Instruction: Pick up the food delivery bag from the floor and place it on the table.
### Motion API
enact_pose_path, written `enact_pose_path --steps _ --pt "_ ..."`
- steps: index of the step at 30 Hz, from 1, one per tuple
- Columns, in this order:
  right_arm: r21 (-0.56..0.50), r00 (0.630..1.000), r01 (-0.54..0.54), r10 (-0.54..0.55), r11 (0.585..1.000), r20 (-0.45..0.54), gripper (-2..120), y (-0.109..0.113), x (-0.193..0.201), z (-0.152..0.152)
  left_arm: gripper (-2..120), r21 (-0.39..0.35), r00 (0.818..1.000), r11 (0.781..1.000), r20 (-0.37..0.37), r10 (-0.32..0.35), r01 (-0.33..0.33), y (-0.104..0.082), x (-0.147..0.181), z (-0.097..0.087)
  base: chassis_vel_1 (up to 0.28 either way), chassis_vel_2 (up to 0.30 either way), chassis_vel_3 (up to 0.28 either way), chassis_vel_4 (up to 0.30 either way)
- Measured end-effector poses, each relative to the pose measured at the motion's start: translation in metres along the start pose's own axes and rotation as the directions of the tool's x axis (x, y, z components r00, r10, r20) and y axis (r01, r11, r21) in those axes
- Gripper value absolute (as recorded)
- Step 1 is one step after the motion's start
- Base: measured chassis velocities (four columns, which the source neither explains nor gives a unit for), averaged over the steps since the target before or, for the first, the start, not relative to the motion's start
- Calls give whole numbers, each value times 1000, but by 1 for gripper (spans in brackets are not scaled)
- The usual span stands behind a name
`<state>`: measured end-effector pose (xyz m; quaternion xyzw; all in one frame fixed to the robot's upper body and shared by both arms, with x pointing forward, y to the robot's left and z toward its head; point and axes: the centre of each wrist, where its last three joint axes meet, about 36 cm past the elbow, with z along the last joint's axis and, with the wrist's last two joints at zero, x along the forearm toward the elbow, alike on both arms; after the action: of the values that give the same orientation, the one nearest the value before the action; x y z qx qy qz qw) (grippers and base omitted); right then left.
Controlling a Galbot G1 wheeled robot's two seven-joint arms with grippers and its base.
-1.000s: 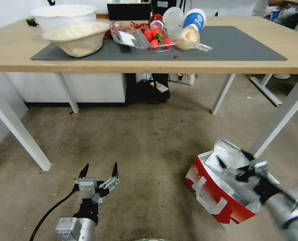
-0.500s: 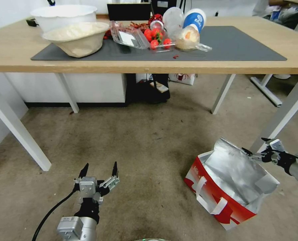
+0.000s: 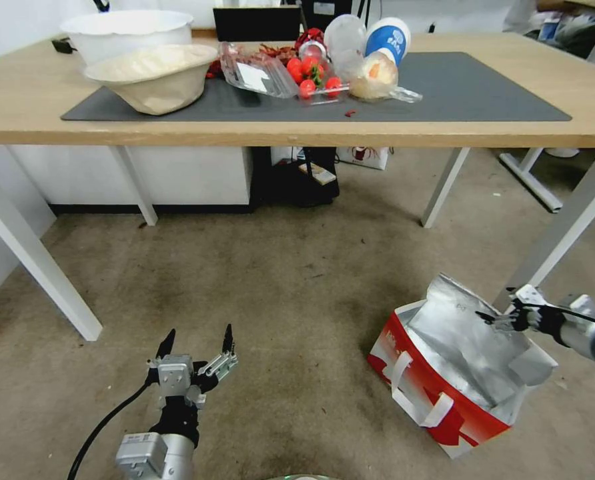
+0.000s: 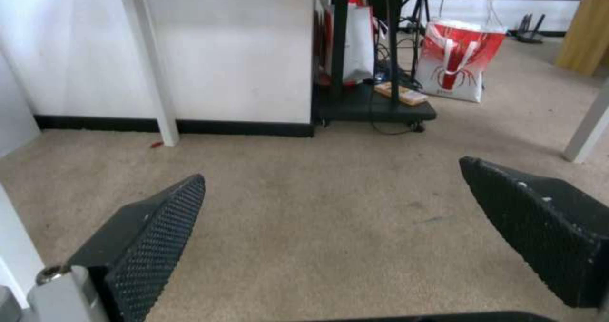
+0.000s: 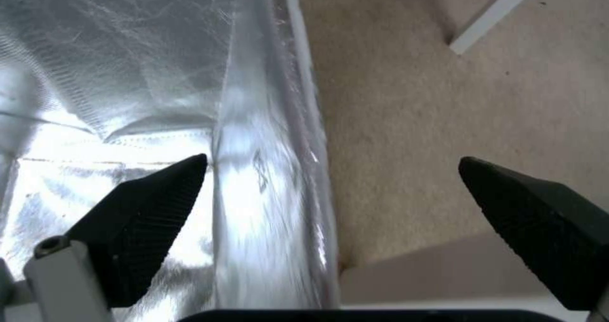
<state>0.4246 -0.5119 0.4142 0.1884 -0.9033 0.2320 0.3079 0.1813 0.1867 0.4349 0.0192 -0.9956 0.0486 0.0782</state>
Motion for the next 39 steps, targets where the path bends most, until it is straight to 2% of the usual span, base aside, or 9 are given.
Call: enact_pose_path --steps 5,13,19,28,29,31,32,36,39 --pt "7 1000 -3 3 1000 -17 100 2 -13 2 100 2 1000 1000 1 -4 4 -1 0 0 0 0 0 0" --pt "-3 998 12 -12 1000 -60 100 5 2 25 100 1 1000 1000 1 5 -5 -3 -5 6 0 0 0 0" --pt "-9 999 16 -17 1000 -51 100 11 3 25 100 2 1000 1000 4 7 -7 -3 -7 6 0 0 0 0" --pt "-46 998 31 -34 998 -47 69 16 4 30 100 4 1000 1000 7 5 -5 -3 -5 7 0 0 0 0" --pt "-46 998 31 -34 998 -47 69 16 4 30 100 4 1000 1000 7 5 -5 -3 -5 7 0 0 0 0" --pt "-63 998 34 -37 997 -47 57 18 3 34 100 3 1000 1000 6 4 -4 -3 -5 9 0 0 0 0" --pt "-63 998 34 -37 997 -47 57 18 3 34 100 3 1000 1000 6 4 -4 -3 -5 9 0 0 0 0" --pt "-71 998 39 -43 997 -48 43 20 3 36 100 3 1000 1000 9 4 -4 -3 -5 10 0 0 0 0" --pt "-74 998 43 -47 996 -46 28 21 2 37 100 -2 1000 1000 18 2 -2 -2 -5 11 0 0 0 0"
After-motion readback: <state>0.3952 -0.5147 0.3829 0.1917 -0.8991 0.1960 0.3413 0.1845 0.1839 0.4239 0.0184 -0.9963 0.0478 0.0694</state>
